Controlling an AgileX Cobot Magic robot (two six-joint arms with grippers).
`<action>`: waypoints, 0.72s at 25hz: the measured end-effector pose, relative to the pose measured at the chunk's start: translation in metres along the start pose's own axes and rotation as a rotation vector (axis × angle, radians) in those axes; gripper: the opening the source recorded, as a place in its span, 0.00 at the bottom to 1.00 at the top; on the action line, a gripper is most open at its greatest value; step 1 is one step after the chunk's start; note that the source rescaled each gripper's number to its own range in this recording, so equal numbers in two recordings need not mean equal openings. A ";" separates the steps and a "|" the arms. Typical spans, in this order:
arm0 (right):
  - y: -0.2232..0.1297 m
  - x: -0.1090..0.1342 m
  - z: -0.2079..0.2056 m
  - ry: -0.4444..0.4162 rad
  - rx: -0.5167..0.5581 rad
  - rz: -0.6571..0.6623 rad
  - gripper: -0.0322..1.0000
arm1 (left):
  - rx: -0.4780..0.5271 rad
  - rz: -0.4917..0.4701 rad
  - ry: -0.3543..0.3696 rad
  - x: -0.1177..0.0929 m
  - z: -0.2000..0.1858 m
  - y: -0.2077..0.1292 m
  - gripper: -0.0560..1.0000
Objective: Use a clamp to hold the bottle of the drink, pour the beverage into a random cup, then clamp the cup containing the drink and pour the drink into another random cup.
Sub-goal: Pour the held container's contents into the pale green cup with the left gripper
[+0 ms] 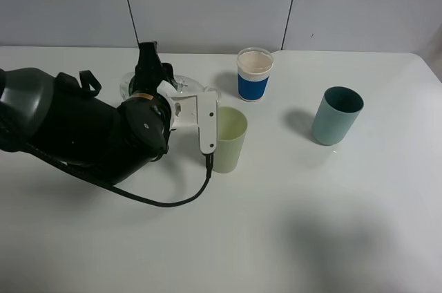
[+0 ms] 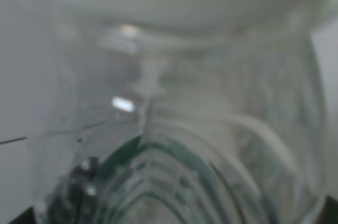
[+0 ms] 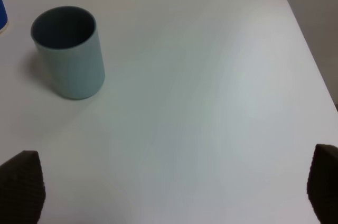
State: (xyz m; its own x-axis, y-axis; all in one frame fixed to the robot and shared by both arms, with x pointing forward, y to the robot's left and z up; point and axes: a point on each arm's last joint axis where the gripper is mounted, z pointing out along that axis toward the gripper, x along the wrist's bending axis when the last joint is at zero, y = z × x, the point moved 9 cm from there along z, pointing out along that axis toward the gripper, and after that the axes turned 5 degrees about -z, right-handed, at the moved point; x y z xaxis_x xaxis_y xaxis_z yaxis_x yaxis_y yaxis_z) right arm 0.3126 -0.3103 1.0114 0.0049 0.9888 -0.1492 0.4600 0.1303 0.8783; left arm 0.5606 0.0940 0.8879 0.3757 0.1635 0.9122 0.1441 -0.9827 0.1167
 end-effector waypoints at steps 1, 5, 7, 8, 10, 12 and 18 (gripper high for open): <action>0.000 0.000 0.000 0.000 0.000 0.000 1.00 | 0.001 0.007 0.007 0.001 0.000 0.000 0.13; 0.000 0.000 0.000 0.000 0.000 0.000 1.00 | 0.003 0.090 0.043 0.009 0.000 0.001 0.13; 0.000 0.000 0.000 0.000 0.000 0.000 1.00 | 0.006 0.122 0.057 0.011 0.000 0.000 0.13; 0.000 0.000 0.000 0.000 0.000 0.000 1.00 | 0.006 0.138 0.061 0.012 0.000 0.001 0.13; 0.000 0.000 0.000 0.000 0.000 0.000 1.00 | 0.011 0.170 0.071 0.014 0.000 0.000 0.13; 0.000 0.000 0.000 0.000 0.000 0.000 1.00 | 0.013 0.198 0.080 0.015 0.000 0.000 0.13; 0.000 0.000 0.000 0.000 0.000 0.000 1.00 | 0.007 0.250 0.109 0.020 -0.001 0.002 0.13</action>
State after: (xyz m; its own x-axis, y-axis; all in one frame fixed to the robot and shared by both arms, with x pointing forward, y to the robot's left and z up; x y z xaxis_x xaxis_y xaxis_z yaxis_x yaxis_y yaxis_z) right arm 0.3126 -0.3103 1.0114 0.0049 0.9888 -0.1492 0.4600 0.1303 0.8783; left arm 0.5678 0.0953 0.9071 0.2995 -0.0950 0.9493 0.0659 -0.9906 -0.1199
